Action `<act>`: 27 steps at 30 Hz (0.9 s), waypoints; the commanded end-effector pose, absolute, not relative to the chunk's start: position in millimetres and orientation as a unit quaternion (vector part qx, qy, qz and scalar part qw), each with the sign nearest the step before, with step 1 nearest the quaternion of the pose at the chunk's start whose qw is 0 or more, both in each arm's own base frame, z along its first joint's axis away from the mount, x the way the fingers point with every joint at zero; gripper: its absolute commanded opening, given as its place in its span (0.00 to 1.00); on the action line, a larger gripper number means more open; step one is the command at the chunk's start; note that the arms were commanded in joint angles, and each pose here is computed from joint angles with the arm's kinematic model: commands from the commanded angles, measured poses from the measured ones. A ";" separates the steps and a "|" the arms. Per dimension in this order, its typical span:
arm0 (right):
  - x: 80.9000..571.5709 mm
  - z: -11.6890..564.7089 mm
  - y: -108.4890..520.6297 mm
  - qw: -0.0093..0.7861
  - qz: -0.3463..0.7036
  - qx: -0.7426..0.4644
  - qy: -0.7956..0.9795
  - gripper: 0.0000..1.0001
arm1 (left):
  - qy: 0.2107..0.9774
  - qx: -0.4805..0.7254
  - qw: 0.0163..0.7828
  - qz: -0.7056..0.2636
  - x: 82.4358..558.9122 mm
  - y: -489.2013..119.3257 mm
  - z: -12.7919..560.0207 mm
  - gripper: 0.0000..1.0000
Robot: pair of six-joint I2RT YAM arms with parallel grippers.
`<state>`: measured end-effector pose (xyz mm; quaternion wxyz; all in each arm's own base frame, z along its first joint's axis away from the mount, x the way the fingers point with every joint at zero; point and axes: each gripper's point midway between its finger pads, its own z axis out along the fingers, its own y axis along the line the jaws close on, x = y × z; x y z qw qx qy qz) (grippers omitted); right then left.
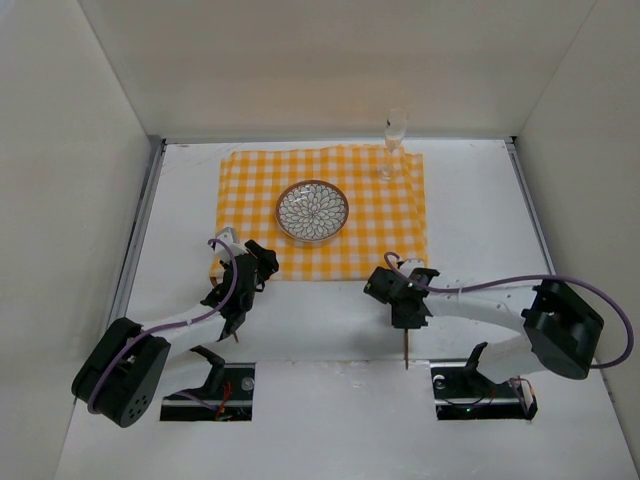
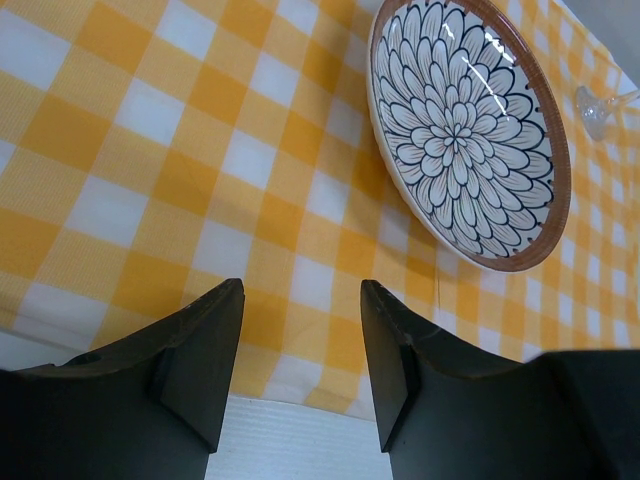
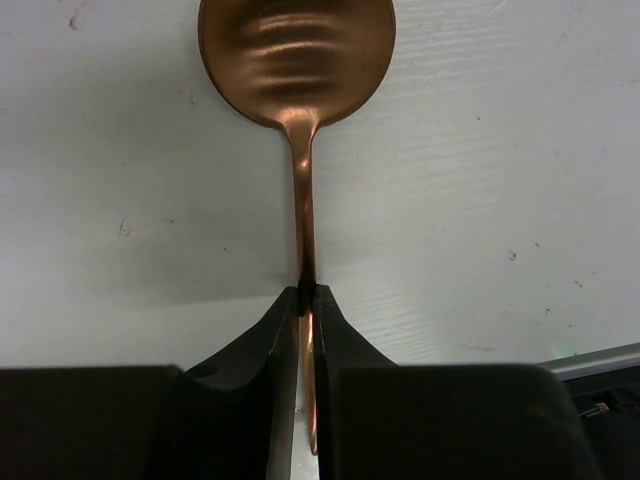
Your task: Set the dinner table for one person
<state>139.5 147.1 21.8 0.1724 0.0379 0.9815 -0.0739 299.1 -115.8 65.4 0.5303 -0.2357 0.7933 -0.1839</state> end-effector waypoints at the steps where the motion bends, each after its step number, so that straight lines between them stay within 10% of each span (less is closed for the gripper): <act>1: 148.8 34.5 158.1 0.190 -0.055 0.039 0.979 0.12 | 0.770 -0.247 0.551 -0.205 307.6 -117.4 85.3 0.48; 9: 175.5 89.6 160.0 0.261 -0.039 0.035 0.964 0.11 | 0.770 -0.246 0.552 -0.206 307.7 -118.0 86.0 0.48; 27: 429.0 134.4 188.2 0.426 -0.001 0.026 0.904 0.12 | 0.768 -0.246 0.555 -0.204 308.4 -116.2 87.7 0.48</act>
